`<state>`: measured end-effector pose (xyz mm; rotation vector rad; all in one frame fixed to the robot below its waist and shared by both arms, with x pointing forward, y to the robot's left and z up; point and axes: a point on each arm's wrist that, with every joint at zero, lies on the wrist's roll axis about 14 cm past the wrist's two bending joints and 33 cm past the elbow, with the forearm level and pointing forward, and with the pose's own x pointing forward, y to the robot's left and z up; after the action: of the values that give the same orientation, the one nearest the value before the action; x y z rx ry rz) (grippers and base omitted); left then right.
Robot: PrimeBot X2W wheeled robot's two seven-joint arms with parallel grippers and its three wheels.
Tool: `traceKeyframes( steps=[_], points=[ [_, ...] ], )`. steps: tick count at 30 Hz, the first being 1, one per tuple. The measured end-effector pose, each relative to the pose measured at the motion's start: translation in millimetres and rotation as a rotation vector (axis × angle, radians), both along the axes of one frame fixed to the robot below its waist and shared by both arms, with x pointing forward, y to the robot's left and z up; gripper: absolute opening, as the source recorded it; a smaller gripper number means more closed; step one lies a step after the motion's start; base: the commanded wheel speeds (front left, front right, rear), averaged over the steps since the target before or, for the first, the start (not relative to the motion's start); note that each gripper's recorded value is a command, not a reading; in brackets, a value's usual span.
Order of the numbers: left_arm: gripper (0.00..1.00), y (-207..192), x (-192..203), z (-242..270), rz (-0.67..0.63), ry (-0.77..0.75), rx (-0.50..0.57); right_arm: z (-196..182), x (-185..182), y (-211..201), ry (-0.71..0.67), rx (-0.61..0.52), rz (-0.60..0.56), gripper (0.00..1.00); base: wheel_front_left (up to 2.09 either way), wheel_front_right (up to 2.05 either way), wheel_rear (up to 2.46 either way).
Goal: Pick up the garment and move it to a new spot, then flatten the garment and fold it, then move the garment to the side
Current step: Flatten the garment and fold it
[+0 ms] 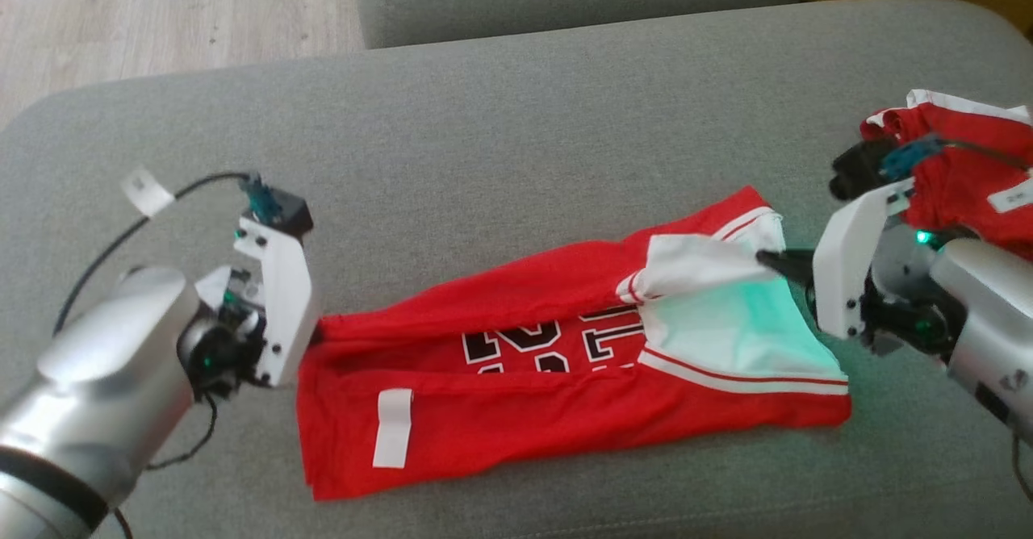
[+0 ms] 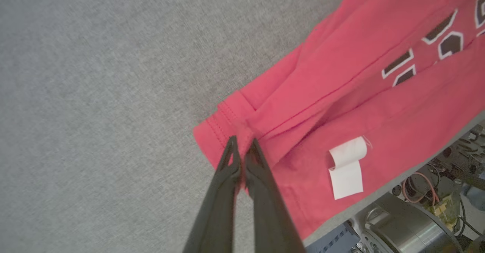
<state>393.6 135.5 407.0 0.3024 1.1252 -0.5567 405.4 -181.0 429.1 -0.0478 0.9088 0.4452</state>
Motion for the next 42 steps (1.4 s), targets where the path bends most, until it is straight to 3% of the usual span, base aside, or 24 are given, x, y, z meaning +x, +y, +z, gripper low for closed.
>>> traceKeyframes(
  steps=[3, 4, 5, 6, 7, 8, 9, 10, 16, 20, 26, 30, 36, 40, 42],
  points=[
    [0.0, -1.8, -9.8, -7.8, -0.002, 0.028, -0.008, -3.4, -7.4, -0.1, 0.036, -0.007, 0.011, 0.09, 0.0, 0.0, 0.0],
    [0.0, -2.1, -12.0, -9.4, -0.004, 0.033, -0.008, -3.5, -8.8, -1.7, 0.043, -0.006, 0.008, 0.18, 0.0, 0.0, 0.0],
    [0.0, -2.5, -13.9, -10.3, -0.005, 0.039, -0.008, -4.5, -11.1, -4.4, 0.059, -0.011, 0.003, 0.39, 0.0, 0.0, 0.0],
    [0.12, -3.5, -15.6, -10.8, -0.003, 0.043, -0.014, -5.9, -13.7, -6.6, 0.074, -0.015, 0.0, 0.58, 0.0, 0.0, 0.0],
    [0.12, -4.2, -17.1, -11.1, -0.002, 0.047, -0.019, -8.0, -17.2, -7.8, 0.092, -0.017, -0.003, 0.58, 0.0, 0.0, 0.0],
    [0.43, -4.7, -18.0, -10.6, -0.001, 0.047, -0.022, -10.7, -21.6, -8.0, 0.11, -0.016, -0.004, 0.91, 0.0, 0.0, 0.0],
    [0.88, -5.3, -18.3, -9.3, 0.0, 0.045, -0.026, -13.4, -26.4, -7.9, 0.129, -0.016, -0.004, 1.0, 0.0, 0.0, 0.0],
    [1.0, -5.7, -18.4, -7.6, 0.001, 0.042, -0.03, -15.9, -31.2, -7.6, 0.147, -0.016, -0.002, 1.0, 0.0, 0.0, 0.0],
    [1.0, -4.9, -11.8, 9.3, 0.005, -0.048, -0.053, -9.3, -41.3, -7.4, 0.138, -0.008, 0.004, 1.0, 0.0, 0.0, 0.0],
    [1.0, -8.3, 1.1, 32.4, 0.031, -0.181, -0.117, 22.3, -23.4, -2.9, -0.006, 0.088, -0.034, 1.0, 0.0, 0.0, 0.0],
    [1.0, -7.4, 40.6, 104.2, 0.147, -0.616, -0.257, 90.3, 7.6, 8.7, -0.371, 0.312, -0.099, 1.0, 0.0, 0.0, 0.0],
    [1.0, -1.5, 37.0, 125.0, 0.258, -0.812, -0.358, 123.3, 14.3, -0.1, -0.604, 0.423, -0.17, 1.0, 0.0, 0.0, 0.0],
    [1.0, 16.4, 13.7, 126.6, 0.418, -0.992, -0.428, 141.0, 13.4, -26.2, -0.777, 0.472, -0.28, 1.0, 0.0, 0.0, 0.0],
    [1.0, 32.9, 0.8, 120.6, 0.507, -1.063, -0.391, 154.0, 13.0, -37.6, -0.904, 0.465, -0.339, 1.0, 0.0, 0.0, 0.0],
    [1.0, 37.7, -6.6, 115.4, 0.538, -1.069, -0.376, 143.1, 5.5, -39.0, -0.926, 0.43, -0.355, 1.0, 0.0, 0.0, 0.0]
  ],
)
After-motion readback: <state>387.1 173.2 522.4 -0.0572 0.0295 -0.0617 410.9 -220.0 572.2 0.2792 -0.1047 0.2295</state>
